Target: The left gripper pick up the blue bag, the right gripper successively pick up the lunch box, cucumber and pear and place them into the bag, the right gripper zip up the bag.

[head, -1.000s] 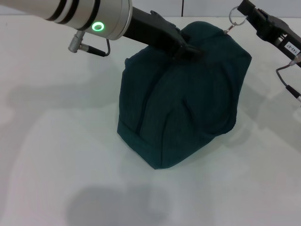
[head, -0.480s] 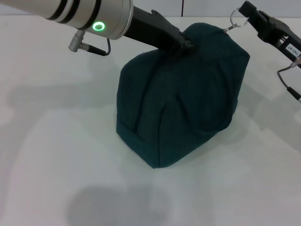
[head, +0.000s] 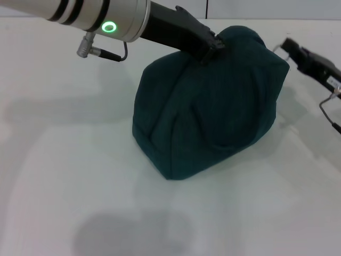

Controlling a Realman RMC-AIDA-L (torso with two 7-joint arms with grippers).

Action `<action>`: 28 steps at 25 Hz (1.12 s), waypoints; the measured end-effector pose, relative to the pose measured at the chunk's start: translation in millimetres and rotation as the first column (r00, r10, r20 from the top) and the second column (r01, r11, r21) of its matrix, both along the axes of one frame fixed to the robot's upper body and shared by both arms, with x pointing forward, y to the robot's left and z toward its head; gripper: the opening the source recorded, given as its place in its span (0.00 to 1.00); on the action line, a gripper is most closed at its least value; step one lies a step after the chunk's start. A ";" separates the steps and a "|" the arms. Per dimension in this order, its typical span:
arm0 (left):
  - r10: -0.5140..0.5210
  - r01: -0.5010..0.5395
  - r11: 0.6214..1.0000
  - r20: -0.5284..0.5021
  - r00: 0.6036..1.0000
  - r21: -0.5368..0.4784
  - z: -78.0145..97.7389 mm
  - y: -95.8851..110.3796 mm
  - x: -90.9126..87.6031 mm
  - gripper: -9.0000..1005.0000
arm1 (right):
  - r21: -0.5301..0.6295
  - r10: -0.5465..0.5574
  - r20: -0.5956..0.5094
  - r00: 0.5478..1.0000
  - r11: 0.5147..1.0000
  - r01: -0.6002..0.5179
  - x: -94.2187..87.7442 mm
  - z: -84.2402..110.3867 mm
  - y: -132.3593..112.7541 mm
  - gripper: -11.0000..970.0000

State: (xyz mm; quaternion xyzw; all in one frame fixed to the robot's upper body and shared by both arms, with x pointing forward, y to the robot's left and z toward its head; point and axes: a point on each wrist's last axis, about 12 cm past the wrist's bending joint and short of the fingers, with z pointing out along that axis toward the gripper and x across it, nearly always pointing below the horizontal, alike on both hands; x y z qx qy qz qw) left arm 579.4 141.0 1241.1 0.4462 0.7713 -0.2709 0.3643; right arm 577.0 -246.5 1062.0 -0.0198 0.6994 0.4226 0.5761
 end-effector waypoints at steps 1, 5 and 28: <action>0.000 0.000 1.000 0.002 1.000 0.000 0.2 0.3 -0.3 0.08 | -0.010 -0.011 -0.017 1.000 1.000 0.010 -0.5 -3.3 -1.7 0.05; -0.004 0.004 1.000 0.008 1.000 0.000 -0.4 0.5 -1.0 0.10 | -0.037 -0.038 -0.057 0.998 0.999 0.036 -1.4 -10.7 -5.8 0.05; 0.010 0.006 0.973 0.069 0.998 -0.229 5.6 29.1 -6.8 0.40 | 0.013 -0.081 0.154 0.985 0.997 0.080 -35.4 0.2 -43.1 0.47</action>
